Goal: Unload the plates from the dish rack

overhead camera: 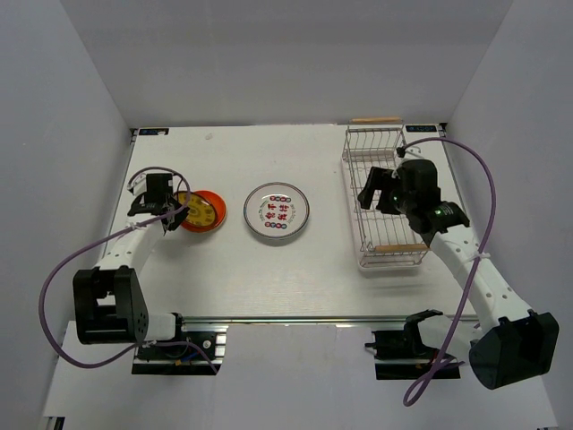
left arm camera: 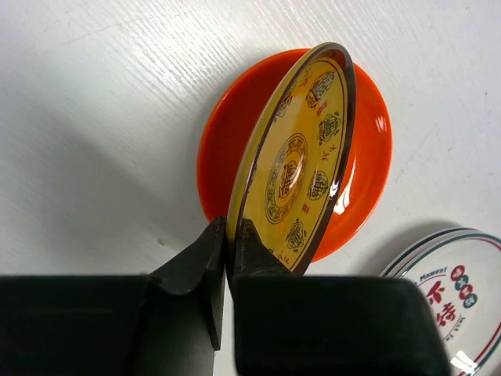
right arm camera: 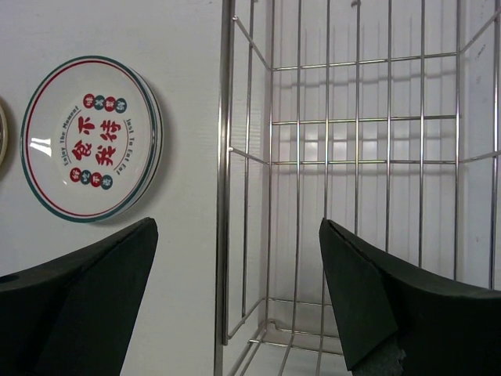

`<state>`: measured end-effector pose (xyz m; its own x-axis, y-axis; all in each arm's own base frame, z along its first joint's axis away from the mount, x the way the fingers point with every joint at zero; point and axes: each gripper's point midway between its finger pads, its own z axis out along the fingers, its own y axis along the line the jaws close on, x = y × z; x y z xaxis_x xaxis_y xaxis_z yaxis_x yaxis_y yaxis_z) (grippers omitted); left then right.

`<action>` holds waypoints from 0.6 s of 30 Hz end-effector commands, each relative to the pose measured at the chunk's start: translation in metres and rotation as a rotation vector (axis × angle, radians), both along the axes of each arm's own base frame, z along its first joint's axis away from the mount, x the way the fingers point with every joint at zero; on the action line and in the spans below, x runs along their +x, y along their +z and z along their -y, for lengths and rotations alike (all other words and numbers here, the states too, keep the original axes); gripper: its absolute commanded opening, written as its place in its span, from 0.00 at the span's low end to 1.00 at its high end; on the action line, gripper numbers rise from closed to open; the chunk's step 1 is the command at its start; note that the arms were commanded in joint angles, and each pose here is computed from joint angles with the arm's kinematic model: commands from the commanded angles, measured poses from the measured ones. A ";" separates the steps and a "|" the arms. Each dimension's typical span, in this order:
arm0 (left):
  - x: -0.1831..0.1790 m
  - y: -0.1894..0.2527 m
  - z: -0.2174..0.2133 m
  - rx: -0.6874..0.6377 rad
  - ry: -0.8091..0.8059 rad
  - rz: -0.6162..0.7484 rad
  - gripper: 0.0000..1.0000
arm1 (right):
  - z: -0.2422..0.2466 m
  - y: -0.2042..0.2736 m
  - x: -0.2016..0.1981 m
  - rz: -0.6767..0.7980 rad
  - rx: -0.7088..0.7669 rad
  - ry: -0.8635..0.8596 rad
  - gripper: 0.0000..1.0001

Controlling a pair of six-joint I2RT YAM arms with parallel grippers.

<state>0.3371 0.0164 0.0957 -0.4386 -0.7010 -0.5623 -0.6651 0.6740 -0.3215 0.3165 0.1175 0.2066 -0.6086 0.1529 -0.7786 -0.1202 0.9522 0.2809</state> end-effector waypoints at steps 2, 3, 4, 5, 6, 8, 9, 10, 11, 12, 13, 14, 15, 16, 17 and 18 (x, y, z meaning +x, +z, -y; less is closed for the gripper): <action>0.015 0.013 -0.005 0.005 0.014 0.047 0.19 | 0.009 0.011 0.002 0.044 0.004 -0.026 0.89; 0.015 0.013 -0.003 -0.002 0.008 0.050 0.20 | 0.009 0.013 0.002 0.047 0.006 -0.028 0.89; 0.016 0.014 -0.003 -0.003 0.005 0.050 0.23 | 0.010 0.014 0.001 0.049 0.009 -0.027 0.89; 0.017 0.015 -0.002 -0.003 -0.001 0.052 0.28 | 0.011 0.016 0.002 0.052 0.015 -0.032 0.89; 0.015 0.014 -0.002 0.000 -0.004 0.039 0.53 | 0.010 0.016 0.001 0.051 0.018 -0.028 0.89; 0.018 0.021 -0.003 0.009 -0.016 0.035 0.71 | 0.010 0.017 -0.001 0.050 0.027 -0.029 0.89; 0.012 0.019 -0.003 0.008 -0.018 0.000 0.78 | 0.011 0.015 0.000 0.045 0.026 -0.031 0.89; 0.012 0.016 -0.003 0.010 -0.022 -0.019 0.91 | 0.011 0.016 -0.001 0.049 0.028 -0.030 0.89; 0.017 0.024 -0.003 0.012 -0.026 -0.010 0.95 | 0.012 0.015 0.000 0.049 0.029 -0.035 0.89; 0.013 0.024 -0.002 0.010 -0.028 -0.036 0.98 | 0.014 0.013 -0.001 0.043 0.027 -0.048 0.89; 0.012 0.025 -0.003 0.012 -0.026 -0.050 0.98 | 0.013 0.014 -0.001 0.048 0.033 -0.051 0.89; 0.013 0.032 -0.003 0.014 -0.025 -0.047 0.98 | 0.014 0.015 -0.001 0.054 0.038 -0.056 0.89; 0.012 0.035 -0.003 0.014 -0.033 -0.047 0.98 | 0.015 0.018 -0.001 0.064 0.038 -0.055 0.89; 0.012 0.042 -0.002 0.016 -0.047 -0.033 0.98 | 0.015 0.023 -0.003 0.081 0.041 -0.052 0.89; 0.015 0.051 -0.001 0.020 -0.060 -0.006 0.98 | 0.015 0.027 -0.003 0.096 0.038 -0.048 0.89; 0.015 0.057 0.006 0.022 -0.094 0.011 0.98 | 0.020 0.033 -0.004 0.122 0.026 -0.061 0.89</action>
